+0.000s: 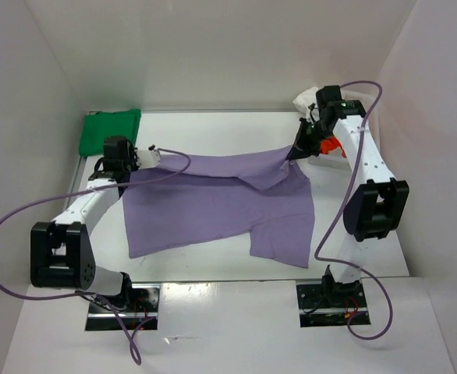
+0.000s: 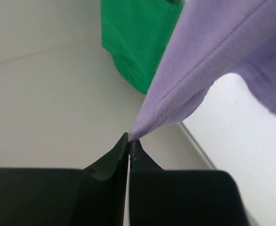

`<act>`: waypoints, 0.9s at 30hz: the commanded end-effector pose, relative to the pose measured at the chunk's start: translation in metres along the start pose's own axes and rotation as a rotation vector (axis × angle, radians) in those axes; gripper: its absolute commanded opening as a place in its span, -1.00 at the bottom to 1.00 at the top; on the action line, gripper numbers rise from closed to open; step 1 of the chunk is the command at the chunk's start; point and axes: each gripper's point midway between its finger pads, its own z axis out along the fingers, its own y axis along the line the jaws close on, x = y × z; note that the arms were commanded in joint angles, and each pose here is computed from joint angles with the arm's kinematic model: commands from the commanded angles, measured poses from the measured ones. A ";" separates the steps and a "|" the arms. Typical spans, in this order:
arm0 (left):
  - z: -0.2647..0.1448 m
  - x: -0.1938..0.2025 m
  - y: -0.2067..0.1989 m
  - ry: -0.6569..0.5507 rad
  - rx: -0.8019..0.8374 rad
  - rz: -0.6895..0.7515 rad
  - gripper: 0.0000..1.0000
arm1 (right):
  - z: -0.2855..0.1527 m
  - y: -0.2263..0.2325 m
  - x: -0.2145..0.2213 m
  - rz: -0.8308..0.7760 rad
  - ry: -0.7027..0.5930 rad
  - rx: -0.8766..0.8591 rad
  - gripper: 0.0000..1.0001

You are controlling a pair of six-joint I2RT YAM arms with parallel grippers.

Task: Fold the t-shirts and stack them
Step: Fold the flattened tshirt in 1/3 of the way

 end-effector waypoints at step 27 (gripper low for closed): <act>0.002 0.023 -0.036 0.223 0.186 -0.123 -1.00 | -0.011 0.000 -0.048 -0.078 -0.166 -0.218 -1.00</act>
